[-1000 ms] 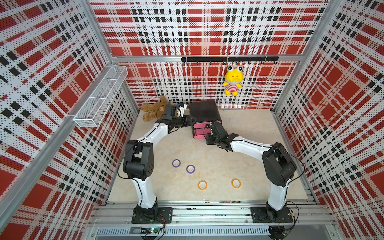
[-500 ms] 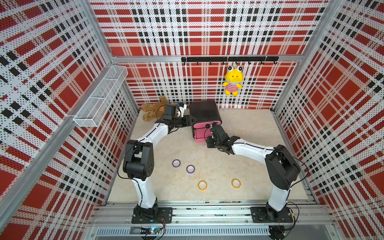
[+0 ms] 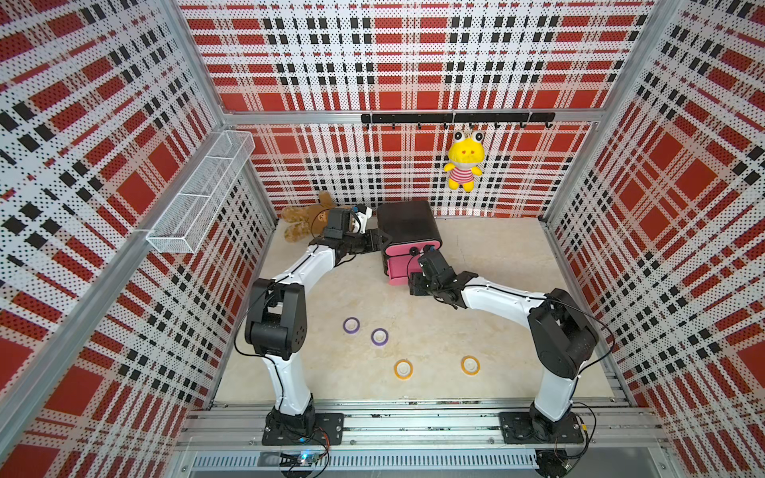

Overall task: Place the transparent tape into the drawer according to color
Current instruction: Open the drawer in the storage box.

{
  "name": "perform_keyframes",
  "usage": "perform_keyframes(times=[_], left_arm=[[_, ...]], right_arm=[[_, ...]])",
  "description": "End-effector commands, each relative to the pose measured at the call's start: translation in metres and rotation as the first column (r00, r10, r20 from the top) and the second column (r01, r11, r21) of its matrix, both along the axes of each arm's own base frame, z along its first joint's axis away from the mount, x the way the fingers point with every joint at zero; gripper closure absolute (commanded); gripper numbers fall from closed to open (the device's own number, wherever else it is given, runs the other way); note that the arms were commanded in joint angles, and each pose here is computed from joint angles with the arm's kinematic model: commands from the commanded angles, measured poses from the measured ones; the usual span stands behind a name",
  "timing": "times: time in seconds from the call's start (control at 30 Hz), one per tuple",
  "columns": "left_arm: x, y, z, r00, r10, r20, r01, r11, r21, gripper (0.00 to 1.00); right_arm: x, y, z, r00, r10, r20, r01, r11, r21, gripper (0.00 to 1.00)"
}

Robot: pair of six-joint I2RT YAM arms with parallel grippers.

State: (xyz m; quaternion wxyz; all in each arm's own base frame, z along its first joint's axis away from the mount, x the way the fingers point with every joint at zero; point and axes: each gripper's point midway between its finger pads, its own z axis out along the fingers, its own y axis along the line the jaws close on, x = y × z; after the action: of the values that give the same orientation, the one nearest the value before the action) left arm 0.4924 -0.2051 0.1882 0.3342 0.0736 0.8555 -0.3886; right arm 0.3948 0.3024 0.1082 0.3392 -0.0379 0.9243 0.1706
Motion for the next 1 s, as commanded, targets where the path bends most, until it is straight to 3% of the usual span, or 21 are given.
perform_keyframes(times=[0.0, 0.37, 0.97], left_arm=[[-0.014, -0.007, -0.027, 0.995, -0.031, -0.093, 0.032, 0.999, 0.01, 0.38], [-0.016, -0.007, -0.019, 0.997, -0.027, -0.073, 0.028, 1.0, 0.007, 0.31], [-0.024, 0.025, 0.031, 0.996, 0.078, 0.035, -0.077, 0.997, -0.03, 0.16]], right_arm=[[-0.003, -0.002, 0.018, 1.0, -0.003, 0.028, 0.003, 1.0, 0.011, 0.3], [-0.018, -0.001, 0.046, 0.999, 0.044, 0.026, -0.045, 0.997, 0.06, 0.17], [-0.05, -0.042, 0.071, 0.986, 0.164, -0.039, -0.16, 0.983, 0.087, 0.06]])
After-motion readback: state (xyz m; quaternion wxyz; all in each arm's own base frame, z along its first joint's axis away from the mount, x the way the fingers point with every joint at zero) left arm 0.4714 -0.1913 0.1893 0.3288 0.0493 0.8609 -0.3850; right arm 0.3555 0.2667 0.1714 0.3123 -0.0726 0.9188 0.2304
